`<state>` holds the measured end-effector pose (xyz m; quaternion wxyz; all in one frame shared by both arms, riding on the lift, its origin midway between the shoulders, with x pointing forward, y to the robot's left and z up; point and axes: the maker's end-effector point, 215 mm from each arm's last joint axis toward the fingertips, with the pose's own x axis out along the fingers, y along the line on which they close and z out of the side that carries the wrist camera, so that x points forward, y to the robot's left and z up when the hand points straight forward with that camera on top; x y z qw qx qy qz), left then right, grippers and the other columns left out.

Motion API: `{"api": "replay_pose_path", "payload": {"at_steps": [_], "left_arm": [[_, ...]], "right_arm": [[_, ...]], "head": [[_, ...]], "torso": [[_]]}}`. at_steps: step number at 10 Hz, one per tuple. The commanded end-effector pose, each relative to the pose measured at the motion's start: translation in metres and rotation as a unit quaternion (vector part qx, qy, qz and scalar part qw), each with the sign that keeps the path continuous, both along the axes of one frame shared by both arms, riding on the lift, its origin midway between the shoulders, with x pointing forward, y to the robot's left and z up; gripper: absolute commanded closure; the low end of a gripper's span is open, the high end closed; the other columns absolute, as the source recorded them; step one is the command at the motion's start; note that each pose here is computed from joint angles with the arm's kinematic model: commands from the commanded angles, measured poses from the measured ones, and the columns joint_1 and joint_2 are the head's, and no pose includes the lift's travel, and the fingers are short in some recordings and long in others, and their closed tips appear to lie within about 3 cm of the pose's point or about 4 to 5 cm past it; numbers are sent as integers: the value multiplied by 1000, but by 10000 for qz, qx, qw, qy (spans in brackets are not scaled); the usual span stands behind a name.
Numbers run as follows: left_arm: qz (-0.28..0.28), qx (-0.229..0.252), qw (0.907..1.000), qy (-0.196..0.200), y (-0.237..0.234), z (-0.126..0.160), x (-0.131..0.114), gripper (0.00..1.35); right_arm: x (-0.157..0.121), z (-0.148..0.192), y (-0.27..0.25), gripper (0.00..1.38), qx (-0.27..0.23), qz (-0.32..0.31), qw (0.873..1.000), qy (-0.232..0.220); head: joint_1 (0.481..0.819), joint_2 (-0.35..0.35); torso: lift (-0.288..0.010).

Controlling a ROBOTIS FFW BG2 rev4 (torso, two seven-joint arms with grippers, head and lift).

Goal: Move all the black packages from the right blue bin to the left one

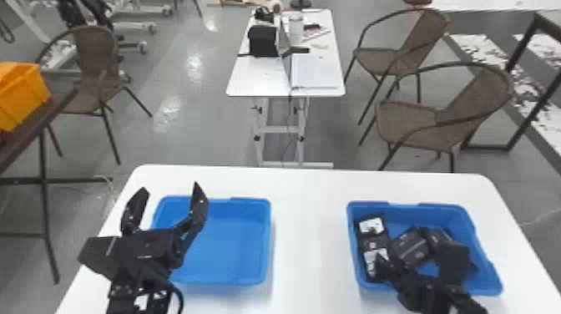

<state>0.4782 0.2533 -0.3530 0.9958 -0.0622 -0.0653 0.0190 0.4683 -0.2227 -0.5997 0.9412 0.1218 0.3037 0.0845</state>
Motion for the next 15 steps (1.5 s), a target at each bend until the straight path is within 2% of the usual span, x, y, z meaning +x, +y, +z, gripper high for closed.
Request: {"api": "replay_pose_path", "payload": {"at_steps": [1,5,6,7,8,11,13,15], "left_arm": [[8,-19,10000,-33,0,2,0,105],[4,-159,9998,-91,-1,8,4,102],[13,-285,9995,-109,0,9,6,99],[-3,-427,9991,-67,-1,7,8,98],[-43,-651,9978,-78,-4,9,12,98],[-453,-1206,9916,-98,-24,25,30,101],[-833,-1799,9801,16,-42,27,39,104],[-1280,-2040,9704,182,-65,26,46,105]], "right_arm": [[2,11,-1,1223,100,-114,9998,-151],[23,97,5,1222,141,-17,9952,-967],[30,119,18,1222,361,172,9928,-1132],[43,141,43,1222,614,643,9885,-1224],[58,166,78,1222,884,1339,9780,-1335],[80,212,173,1222,1575,2885,9318,-1537],[75,231,213,1223,2181,3414,9012,-1540],[66,251,240,1223,2578,3704,8786,-1565]], "head": [[695,36],[695,36],[695,37],[695,45],[695,68],[695,152],[695,193],[695,206]], "torso": [[0],[0],[0],[0],[0],[0],[0],[0]]}}
